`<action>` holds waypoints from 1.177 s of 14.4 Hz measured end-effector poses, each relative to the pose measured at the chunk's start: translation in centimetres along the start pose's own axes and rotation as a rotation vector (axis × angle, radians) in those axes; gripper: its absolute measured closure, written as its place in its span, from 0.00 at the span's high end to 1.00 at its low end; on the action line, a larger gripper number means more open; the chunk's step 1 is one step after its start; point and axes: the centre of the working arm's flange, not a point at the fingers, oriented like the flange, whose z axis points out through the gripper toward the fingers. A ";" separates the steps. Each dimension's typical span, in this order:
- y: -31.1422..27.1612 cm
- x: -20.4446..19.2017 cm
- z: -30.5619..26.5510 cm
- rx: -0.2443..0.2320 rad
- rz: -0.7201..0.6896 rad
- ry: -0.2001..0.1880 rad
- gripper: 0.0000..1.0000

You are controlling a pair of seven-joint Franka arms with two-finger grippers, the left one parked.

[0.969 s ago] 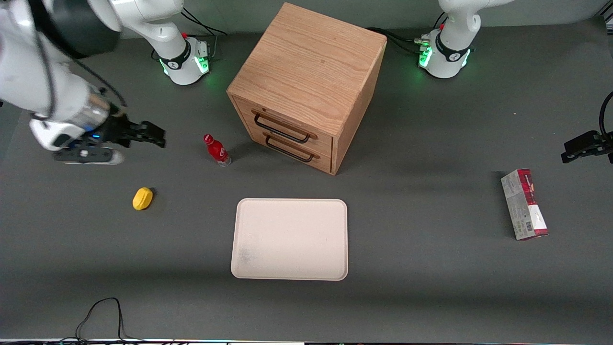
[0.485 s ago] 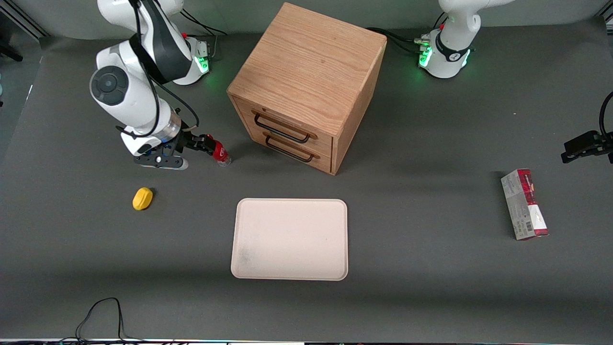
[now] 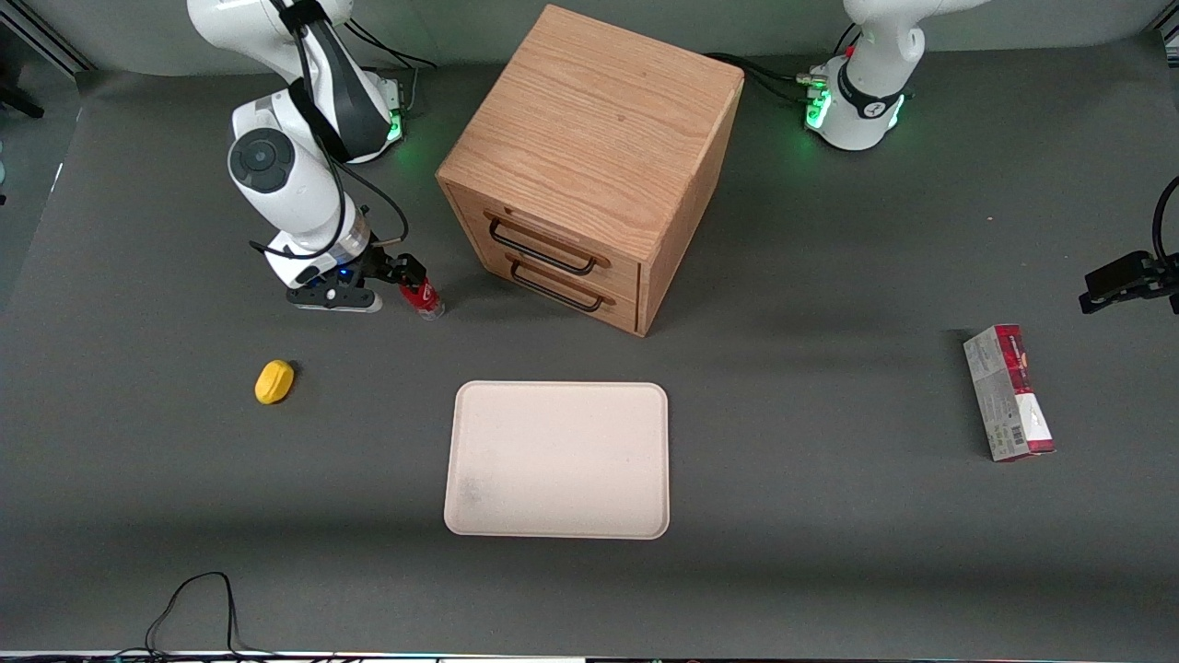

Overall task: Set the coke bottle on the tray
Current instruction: 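Lower the right gripper and close it around the red bottle's body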

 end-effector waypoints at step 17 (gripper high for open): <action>0.1 -2.8 3.5 -0.020 -0.031 -0.021 0.67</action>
